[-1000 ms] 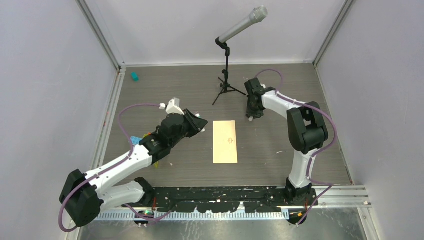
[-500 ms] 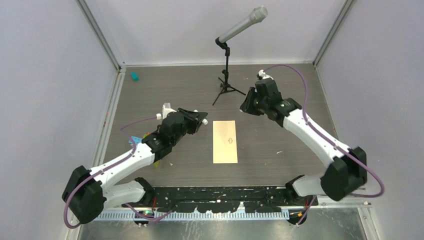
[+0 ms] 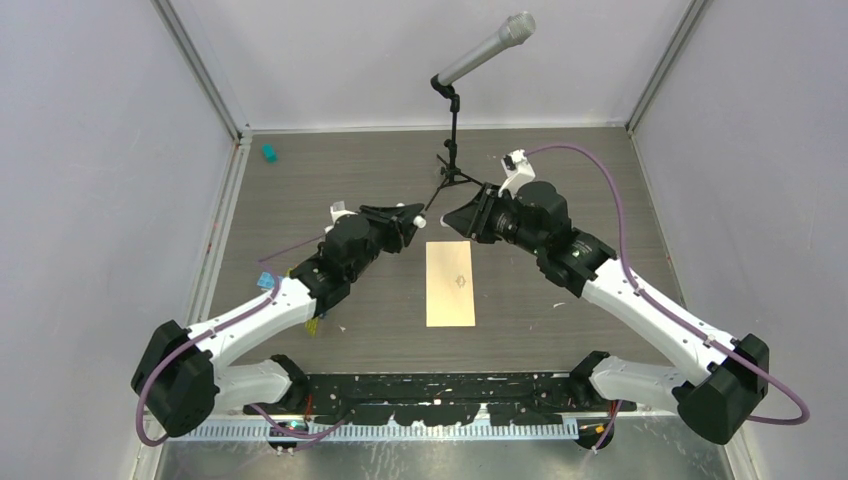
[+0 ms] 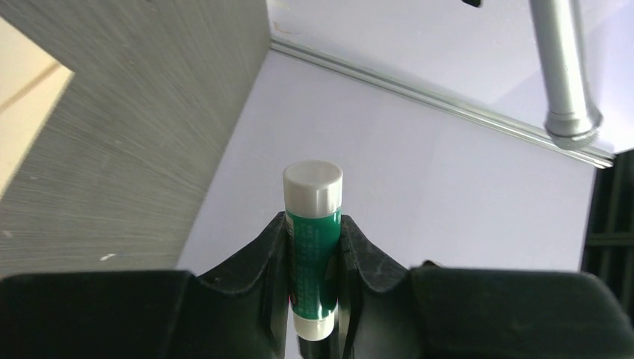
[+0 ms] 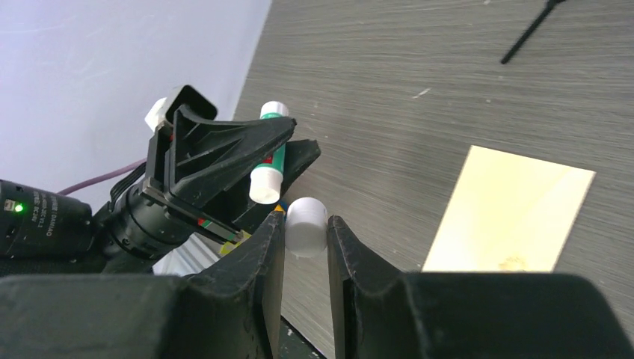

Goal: Place the letter into the envelope and seal it

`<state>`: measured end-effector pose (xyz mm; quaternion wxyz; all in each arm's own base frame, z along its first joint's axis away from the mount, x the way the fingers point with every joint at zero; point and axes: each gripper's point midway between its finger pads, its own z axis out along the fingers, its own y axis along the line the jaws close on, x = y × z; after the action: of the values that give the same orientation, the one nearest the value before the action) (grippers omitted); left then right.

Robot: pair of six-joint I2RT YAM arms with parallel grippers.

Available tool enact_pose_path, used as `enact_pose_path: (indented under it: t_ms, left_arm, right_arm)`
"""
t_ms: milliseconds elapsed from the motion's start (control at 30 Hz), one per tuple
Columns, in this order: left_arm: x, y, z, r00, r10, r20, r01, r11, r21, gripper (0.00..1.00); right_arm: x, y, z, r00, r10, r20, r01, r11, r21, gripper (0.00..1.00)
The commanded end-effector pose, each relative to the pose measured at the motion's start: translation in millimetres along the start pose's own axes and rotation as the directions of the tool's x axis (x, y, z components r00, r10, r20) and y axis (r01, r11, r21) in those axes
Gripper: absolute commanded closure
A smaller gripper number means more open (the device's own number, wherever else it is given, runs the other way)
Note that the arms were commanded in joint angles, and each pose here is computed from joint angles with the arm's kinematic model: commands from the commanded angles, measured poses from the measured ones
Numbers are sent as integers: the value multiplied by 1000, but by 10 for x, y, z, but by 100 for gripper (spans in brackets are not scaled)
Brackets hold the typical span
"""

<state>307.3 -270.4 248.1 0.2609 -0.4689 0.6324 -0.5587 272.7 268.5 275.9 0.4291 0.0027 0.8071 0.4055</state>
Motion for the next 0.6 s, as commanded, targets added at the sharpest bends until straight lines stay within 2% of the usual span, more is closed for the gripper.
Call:
enact_pose_path:
  t_ms: [0,267,567]
  left_arm:
    - [174,-557,-50,992,-91,-86,103,984,144,100]
    - [297,-745,-104,978,-132,-160,161,970,181,100]
    - [362,-830,-136,964,-164,-210,206,958,198,100]
  right_arm:
    - [-231,412,-85,995,35,96,-19,987,-161,94]
    - [-386,609,-221,983,68,170,-23,968,-252,95]
    - [-365,628,-221,984,75,162,-29,963,-266,95]
